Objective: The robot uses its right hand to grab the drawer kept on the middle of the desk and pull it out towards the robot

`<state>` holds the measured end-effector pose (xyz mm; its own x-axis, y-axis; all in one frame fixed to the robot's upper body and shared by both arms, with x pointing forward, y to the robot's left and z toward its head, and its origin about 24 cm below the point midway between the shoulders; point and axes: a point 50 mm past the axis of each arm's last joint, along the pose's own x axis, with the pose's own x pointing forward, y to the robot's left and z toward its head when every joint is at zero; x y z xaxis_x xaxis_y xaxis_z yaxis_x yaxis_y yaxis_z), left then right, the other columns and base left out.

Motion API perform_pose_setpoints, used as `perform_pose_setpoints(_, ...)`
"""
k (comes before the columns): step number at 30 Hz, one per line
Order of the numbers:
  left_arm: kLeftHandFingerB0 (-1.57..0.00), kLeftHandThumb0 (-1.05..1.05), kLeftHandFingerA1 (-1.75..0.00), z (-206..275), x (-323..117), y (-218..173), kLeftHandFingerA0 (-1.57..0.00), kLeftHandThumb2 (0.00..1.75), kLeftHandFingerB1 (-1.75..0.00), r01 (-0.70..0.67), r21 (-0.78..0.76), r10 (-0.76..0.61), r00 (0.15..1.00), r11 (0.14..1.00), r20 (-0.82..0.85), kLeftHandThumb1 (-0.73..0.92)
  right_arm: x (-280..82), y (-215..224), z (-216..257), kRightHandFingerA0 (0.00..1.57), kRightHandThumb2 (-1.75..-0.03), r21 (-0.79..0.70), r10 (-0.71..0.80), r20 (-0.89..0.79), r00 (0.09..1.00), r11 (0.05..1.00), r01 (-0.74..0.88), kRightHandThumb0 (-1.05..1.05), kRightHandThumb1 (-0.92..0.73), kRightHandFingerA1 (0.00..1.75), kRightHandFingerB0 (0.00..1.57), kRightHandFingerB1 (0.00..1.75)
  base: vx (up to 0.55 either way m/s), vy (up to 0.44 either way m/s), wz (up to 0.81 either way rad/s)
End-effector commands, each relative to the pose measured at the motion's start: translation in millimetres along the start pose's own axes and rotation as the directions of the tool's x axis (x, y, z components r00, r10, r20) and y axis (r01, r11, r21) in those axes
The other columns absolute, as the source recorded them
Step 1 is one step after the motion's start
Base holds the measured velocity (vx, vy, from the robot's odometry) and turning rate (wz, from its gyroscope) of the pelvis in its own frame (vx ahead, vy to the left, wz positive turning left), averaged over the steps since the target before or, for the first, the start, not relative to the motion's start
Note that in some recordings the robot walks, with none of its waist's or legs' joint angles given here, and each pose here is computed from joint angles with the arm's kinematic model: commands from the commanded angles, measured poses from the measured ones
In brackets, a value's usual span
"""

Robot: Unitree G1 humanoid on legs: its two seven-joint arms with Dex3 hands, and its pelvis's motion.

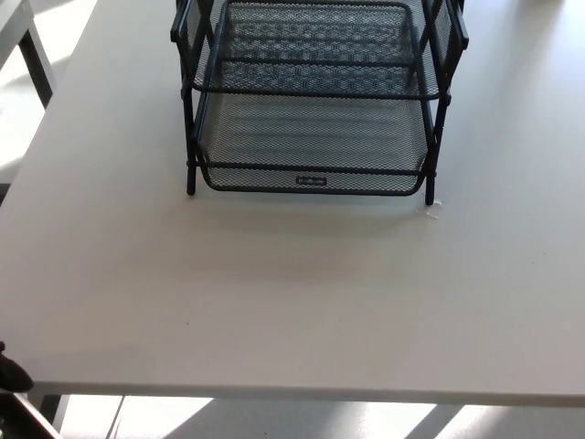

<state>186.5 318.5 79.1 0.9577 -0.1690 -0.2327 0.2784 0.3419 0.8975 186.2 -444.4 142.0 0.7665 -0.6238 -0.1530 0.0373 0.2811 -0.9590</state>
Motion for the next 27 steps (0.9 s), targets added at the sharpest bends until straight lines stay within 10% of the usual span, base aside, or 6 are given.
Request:
perform_pose_setpoints(1, -0.82, -0.29, -0.88, 2, -2, 3, -0.81, 0.57, -0.56, 0.028, 0.054, -0.030, 0.999, 0.998, 0.031, 0.55, -23, -66, 64, 0.13, -0.60, 0.124, -0.406, 0.201, 0.891, 0.913, 0.388, -0.82, -0.65, 0.84, 0.22, 0.58, 0.00, 0.000, 0.00)
perform_pose_setpoints(7, -0.82, -0.29, -0.86, 1, -2, 3, -0.80, 0.57, -0.56, 0.033, 0.052, -0.034, 0.999, 0.998, 0.018, 0.55, -39, -79, 119, 0.12, -0.59, 0.176, -0.468, 0.381, 0.798, 0.884, 0.434, -0.72, -0.60, 0.64, 0.18, 0.42, 0.00, 0.000, 0.00)
perform_pose_setpoints(8, -0.81, -0.29, -0.87, 2, -2, 3, -0.80, 0.57, -0.56, 0.032, 0.048, -0.033, 0.999, 0.998, 0.022, 0.56, -42, -80, 136, 0.09, -0.85, 0.114, -0.426, 0.415, 0.804, 0.901, 0.419, -0.75, -0.51, 0.56, 0.08, 0.47, 0.00, 0.000, 0.00)
perform_pose_setpoints(11, -0.82, -0.30, -0.87, 1, -2, 3, -0.81, 0.57, -0.56, 0.027, 0.042, -0.029, 0.999, 0.999, 0.028, 0.55, -42, -71, 161, 0.16, -0.57, 0.151, -0.448, 0.507, 0.736, 0.887, 0.436, -0.68, -0.59, 0.49, 0.17, 0.32, 0.00, 0.000, 0.00)
perform_pose_setpoints(13, -0.82, -0.30, -0.87, 2, -3, 1, -0.81, 0.57, -0.56, 0.030, 0.040, -0.031, 0.999, 0.999, 0.018, 0.56, -43, -68, 180, 0.17, -0.84, 0.156, -0.461, 0.561, 0.688, 0.875, 0.459, -0.73, -0.48, 0.55, 0.12, 0.43, 0.00, 0.000, 0.00)
perform_pose_setpoints(27, -0.82, -0.29, -0.87, 2, -3, 0, -0.82, 0.57, -0.56, 0.019, 0.048, -0.021, 0.999, 0.999, 0.034, 0.55, -92, -32, 276, 0.18, -0.58, 0.209, -0.386, 0.805, 0.451, 0.895, 0.393, -0.72, -0.60, 0.44, 0.23, 0.32, 0.00, 0.000, 0.00)
